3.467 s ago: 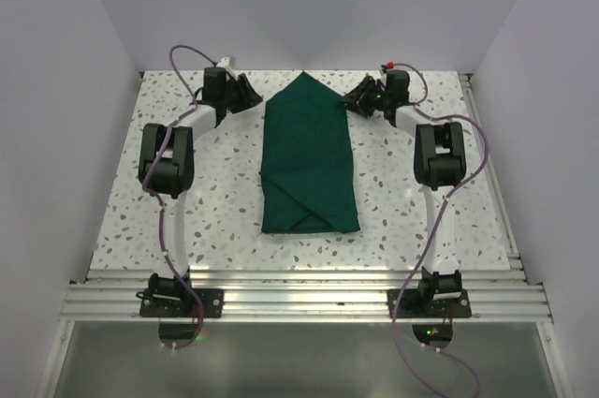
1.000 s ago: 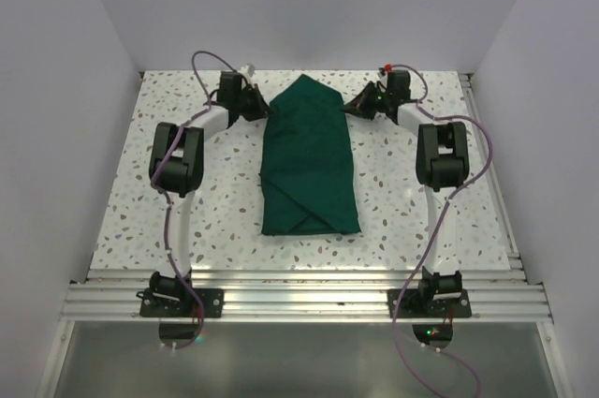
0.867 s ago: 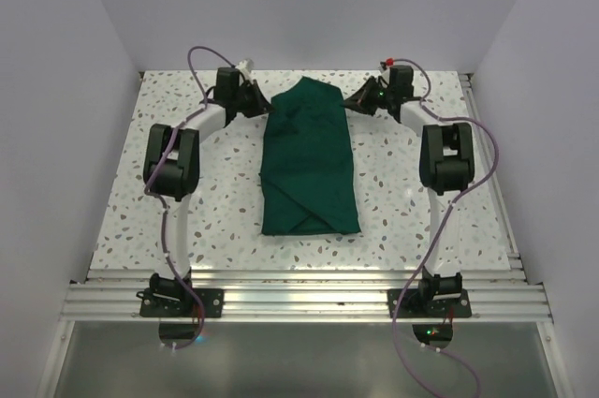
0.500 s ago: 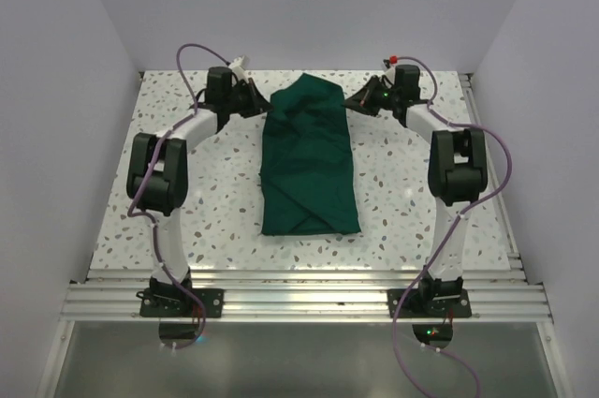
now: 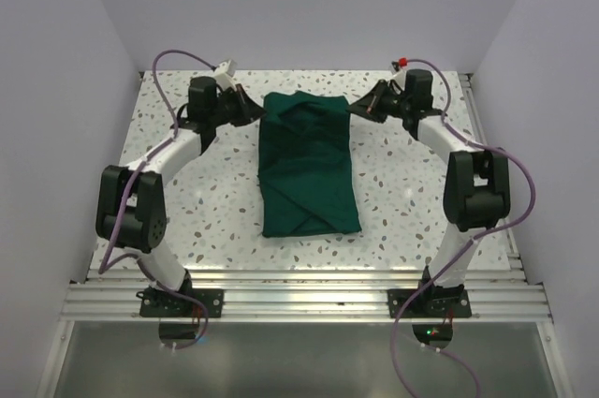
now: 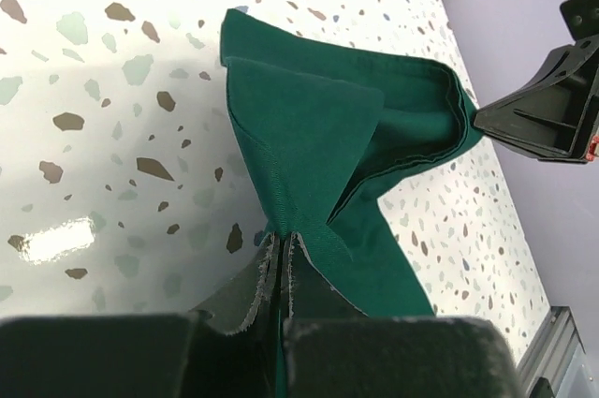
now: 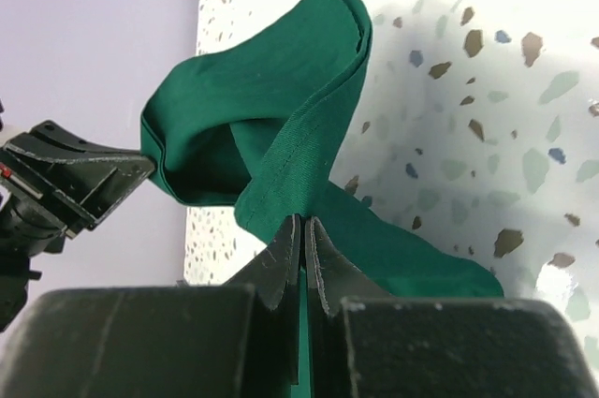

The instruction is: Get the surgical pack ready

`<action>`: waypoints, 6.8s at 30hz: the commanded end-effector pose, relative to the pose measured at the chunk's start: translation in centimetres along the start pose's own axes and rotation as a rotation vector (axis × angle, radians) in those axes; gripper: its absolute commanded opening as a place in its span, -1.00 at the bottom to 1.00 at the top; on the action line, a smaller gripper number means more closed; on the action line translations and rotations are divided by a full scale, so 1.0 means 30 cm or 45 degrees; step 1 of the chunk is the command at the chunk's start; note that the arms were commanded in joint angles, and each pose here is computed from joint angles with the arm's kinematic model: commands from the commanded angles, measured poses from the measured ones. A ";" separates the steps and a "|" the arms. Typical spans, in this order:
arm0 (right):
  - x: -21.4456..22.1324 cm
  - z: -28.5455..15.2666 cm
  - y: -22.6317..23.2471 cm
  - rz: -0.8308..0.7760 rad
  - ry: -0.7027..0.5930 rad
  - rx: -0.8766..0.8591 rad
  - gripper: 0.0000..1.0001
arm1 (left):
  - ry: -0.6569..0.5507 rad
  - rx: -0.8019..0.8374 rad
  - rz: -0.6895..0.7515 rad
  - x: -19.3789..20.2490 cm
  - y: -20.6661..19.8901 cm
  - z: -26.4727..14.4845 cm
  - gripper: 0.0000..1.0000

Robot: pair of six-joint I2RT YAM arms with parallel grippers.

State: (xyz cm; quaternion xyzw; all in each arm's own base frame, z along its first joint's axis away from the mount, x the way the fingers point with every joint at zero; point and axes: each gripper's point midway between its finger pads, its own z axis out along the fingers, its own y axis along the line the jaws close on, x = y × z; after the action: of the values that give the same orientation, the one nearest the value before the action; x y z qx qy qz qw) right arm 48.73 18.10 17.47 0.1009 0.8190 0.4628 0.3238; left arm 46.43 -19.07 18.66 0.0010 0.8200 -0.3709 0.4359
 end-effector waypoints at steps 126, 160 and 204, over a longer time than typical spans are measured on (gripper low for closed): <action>1.152 -0.340 0.174 -0.119 0.188 0.373 -0.21 | 0.110 -0.287 0.108 0.557 -0.097 -0.530 0.36; 0.912 0.025 -0.023 -0.136 0.132 0.547 -1.00 | 0.014 -0.432 0.091 0.410 0.040 -0.477 0.34; 0.547 0.175 0.173 0.089 -0.178 0.405 -0.11 | -0.258 -0.333 -0.003 0.172 -0.010 -0.401 0.34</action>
State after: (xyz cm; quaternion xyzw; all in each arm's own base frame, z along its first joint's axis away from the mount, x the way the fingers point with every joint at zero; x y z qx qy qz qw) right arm 37.15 32.33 11.36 0.1689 0.8785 0.3138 0.3181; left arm 33.16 -13.77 16.13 -0.0862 0.8457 -0.2456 0.4659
